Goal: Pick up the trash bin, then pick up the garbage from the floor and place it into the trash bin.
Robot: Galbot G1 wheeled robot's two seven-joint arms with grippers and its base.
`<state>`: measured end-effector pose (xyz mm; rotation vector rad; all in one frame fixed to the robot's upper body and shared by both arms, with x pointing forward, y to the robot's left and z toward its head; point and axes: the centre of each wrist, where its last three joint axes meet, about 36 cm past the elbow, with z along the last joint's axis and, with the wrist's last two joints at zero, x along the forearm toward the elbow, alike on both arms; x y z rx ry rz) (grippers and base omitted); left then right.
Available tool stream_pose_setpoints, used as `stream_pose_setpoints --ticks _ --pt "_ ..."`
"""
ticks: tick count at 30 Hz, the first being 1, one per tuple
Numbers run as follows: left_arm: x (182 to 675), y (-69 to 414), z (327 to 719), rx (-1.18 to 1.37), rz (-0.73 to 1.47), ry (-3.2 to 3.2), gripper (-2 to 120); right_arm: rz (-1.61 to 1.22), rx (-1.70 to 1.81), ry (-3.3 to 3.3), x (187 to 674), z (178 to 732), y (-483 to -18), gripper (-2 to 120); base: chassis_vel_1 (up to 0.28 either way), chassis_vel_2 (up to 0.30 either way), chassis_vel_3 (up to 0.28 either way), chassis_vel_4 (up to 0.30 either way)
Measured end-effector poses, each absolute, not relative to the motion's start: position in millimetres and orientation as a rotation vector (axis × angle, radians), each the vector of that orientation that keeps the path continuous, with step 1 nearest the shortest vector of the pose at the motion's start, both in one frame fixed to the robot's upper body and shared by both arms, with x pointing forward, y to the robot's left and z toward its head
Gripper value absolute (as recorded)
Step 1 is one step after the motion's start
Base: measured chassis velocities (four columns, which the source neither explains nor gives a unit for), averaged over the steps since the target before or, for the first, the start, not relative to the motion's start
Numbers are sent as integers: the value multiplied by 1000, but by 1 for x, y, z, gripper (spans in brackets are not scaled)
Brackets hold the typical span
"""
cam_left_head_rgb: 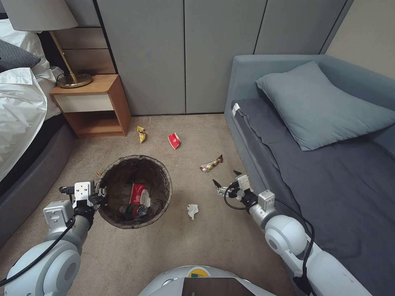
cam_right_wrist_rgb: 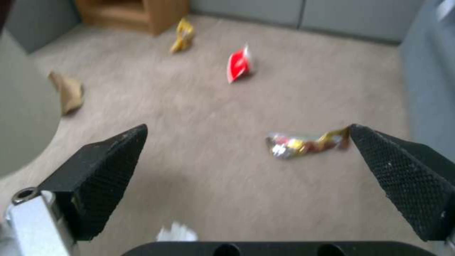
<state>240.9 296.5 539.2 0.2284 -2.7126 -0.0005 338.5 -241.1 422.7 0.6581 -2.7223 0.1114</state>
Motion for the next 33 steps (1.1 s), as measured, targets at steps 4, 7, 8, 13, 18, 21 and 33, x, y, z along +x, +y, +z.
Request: stream_pose_setpoints --ticks 4,7,8,13,18,21,33 --pt "240 297 539 233 -2 -2710 3 149 702 -2662 353 413 -248 100 0 0 0 0" --pt "241 297 539 234 -3 -2710 3 175 750 -2604 366 403 -255 100 0 0 0 0" --pt "241 297 538 236 -2 -2711 3 178 765 -2584 371 398 -255 100 0 0 0 0" --pt "245 297 537 240 5 -2715 3 165 802 -2517 384 383 -245 100 0 0 0 0" --pt "246 297 536 241 10 -2714 3 179 835 -2449 396 364 -231 100 0 0 0 0" --pt "246 297 535 242 11 -2713 3 200 846 -2416 398 355 -218 100 0 0 0 0" --pt "248 296 534 239 17 -2713 3 248 833 -2325 409 327 -182 100 0 0 0 0"
